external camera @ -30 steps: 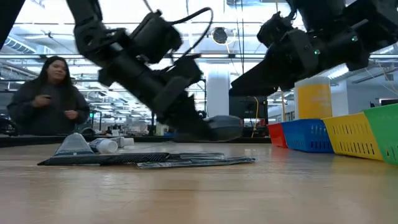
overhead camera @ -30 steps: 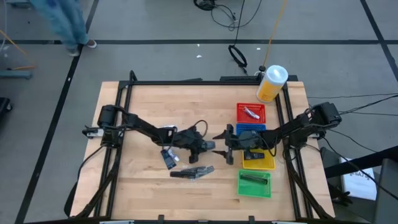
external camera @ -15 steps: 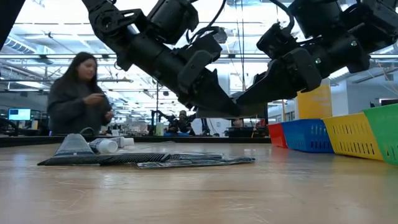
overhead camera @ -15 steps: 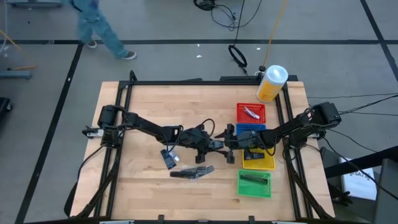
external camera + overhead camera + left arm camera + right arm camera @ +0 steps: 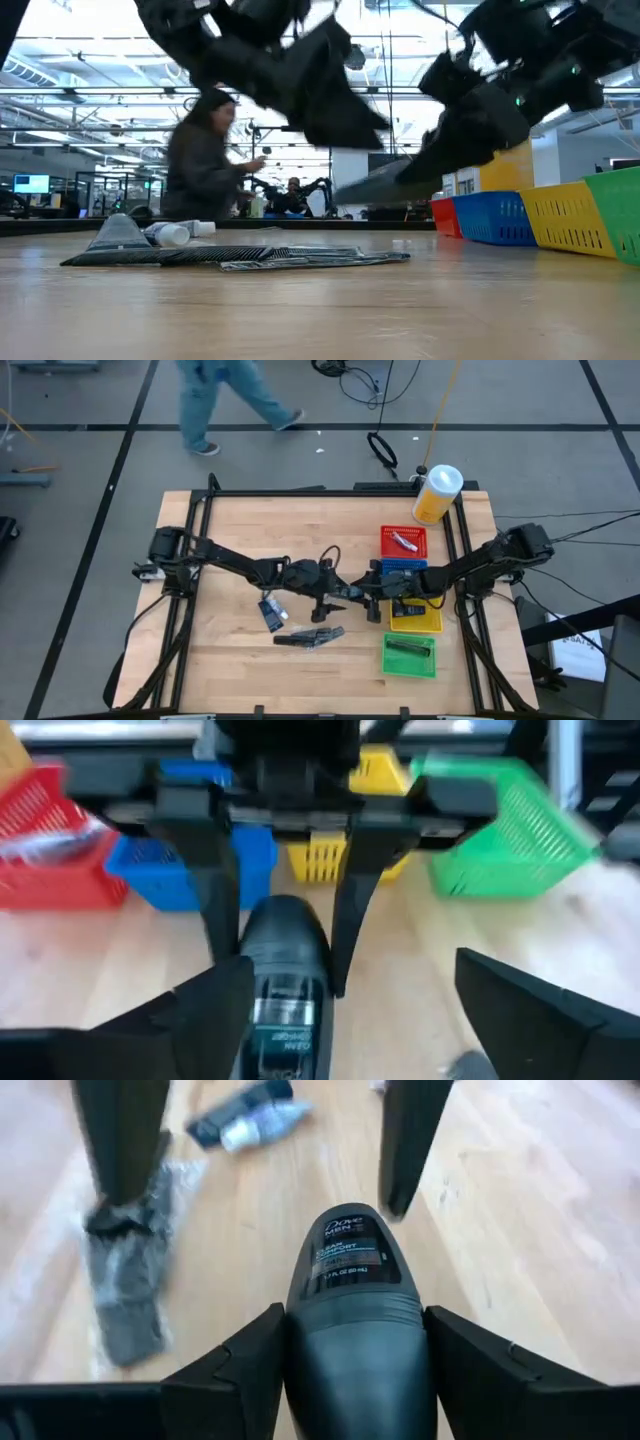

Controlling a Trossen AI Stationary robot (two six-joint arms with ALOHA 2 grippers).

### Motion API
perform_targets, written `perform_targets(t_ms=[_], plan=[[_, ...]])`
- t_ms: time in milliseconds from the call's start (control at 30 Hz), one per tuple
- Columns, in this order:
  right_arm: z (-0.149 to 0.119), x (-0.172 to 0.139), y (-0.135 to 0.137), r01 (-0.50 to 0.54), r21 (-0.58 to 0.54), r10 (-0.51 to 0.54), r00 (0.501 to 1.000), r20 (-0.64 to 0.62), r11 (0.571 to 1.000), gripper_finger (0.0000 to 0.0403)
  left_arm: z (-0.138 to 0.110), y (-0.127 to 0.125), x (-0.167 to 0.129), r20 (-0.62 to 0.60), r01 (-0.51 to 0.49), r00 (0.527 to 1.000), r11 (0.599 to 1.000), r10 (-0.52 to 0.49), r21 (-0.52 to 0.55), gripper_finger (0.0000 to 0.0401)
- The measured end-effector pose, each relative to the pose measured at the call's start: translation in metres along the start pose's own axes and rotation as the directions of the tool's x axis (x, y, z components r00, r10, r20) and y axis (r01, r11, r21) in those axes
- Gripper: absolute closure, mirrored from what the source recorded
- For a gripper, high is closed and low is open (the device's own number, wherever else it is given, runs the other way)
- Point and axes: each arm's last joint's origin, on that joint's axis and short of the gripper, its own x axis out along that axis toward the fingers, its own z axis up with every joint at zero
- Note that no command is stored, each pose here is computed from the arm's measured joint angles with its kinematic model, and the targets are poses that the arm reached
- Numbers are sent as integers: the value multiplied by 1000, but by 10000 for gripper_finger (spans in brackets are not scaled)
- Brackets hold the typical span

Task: Pick & Place Travel size toiletries
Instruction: Put the black deodorant into the blue bin

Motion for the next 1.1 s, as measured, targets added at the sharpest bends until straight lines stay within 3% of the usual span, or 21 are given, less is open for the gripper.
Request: perform_targets(t_ms=[100,233,400,533,667,900,1100], plan=[[9,-18,-1,-10,11,10,1000,-13,1000,206,20,-3,-21,22,-26,999,1000,27,-7,37],[20,-58,-8,4,48,-1,997,-74,999,206,34,-12,-46,-10,-139,990,990,139,17,22],[23,-116,-21,121,152,-67,946,-318,981,206,24,-24,-48,-106,-268,956,962,273,55,27],[15,-147,-30,207,231,-86,890,-447,951,206,12,-29,-36,-141,-300,943,953,303,42,40],[1,-152,-33,232,250,-70,847,-527,940,206,2,-31,-26,-167,-304,939,953,301,13,51],[-6,-134,-36,209,218,-67,850,-522,953,205,1,-33,-24,-167,-300,942,954,293,-20,61],[-4,-125,-42,232,206,-94,848,-522,951,116,5,-44,-30,-158,-312,938,950,308,1,61]])
